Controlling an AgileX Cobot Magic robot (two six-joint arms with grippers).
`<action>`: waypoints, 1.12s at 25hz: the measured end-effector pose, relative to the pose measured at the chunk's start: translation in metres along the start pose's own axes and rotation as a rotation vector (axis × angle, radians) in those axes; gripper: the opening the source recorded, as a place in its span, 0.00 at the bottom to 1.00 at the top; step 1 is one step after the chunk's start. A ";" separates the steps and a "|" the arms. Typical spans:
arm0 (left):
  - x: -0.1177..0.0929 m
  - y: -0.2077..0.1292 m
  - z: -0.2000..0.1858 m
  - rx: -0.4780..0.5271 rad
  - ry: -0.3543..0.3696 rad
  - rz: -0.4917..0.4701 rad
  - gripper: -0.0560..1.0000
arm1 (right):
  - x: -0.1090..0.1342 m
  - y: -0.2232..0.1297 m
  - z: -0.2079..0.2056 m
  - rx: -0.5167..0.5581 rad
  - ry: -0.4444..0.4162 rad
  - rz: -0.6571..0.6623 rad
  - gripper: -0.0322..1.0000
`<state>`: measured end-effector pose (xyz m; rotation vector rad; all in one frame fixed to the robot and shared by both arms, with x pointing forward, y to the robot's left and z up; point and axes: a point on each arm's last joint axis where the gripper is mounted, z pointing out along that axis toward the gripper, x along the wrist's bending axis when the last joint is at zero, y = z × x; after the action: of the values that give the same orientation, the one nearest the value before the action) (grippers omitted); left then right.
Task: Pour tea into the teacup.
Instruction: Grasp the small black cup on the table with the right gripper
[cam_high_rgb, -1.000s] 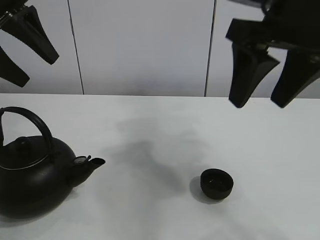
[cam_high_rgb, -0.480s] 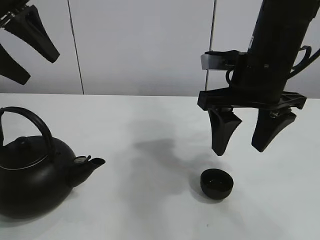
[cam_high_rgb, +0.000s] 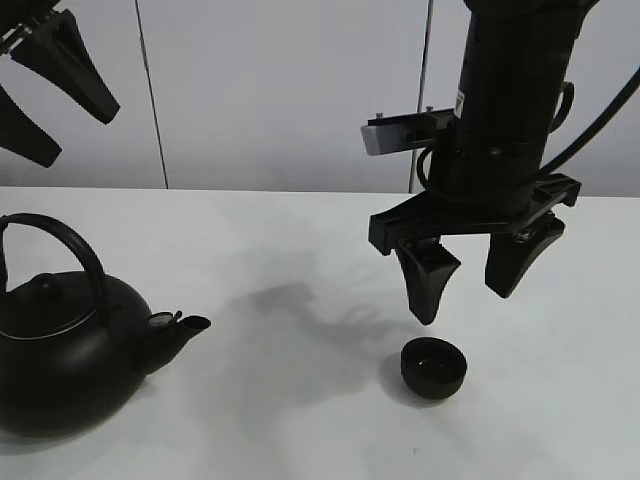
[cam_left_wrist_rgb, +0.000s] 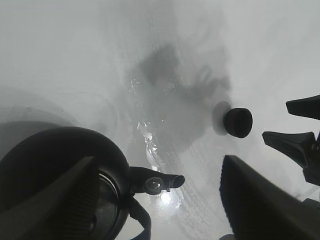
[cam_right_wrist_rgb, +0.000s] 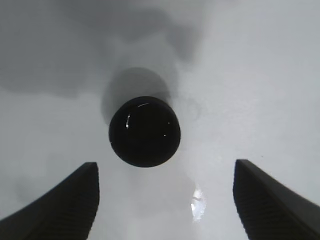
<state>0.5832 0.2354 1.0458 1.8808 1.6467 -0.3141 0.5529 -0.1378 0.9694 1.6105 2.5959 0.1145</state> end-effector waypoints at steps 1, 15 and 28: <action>0.000 0.000 0.000 0.000 0.000 0.000 0.52 | -0.001 0.000 0.000 0.000 -0.009 0.009 0.53; 0.000 0.000 0.000 0.000 0.000 0.000 0.52 | 0.009 -0.002 0.004 -0.004 0.022 0.028 0.53; 0.000 0.000 0.000 0.000 0.001 0.000 0.52 | 0.009 -0.004 0.020 0.021 0.018 0.006 0.60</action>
<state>0.5831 0.2355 1.0457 1.8816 1.6468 -0.3135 0.5476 -0.1310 0.9488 1.6315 2.6145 0.1021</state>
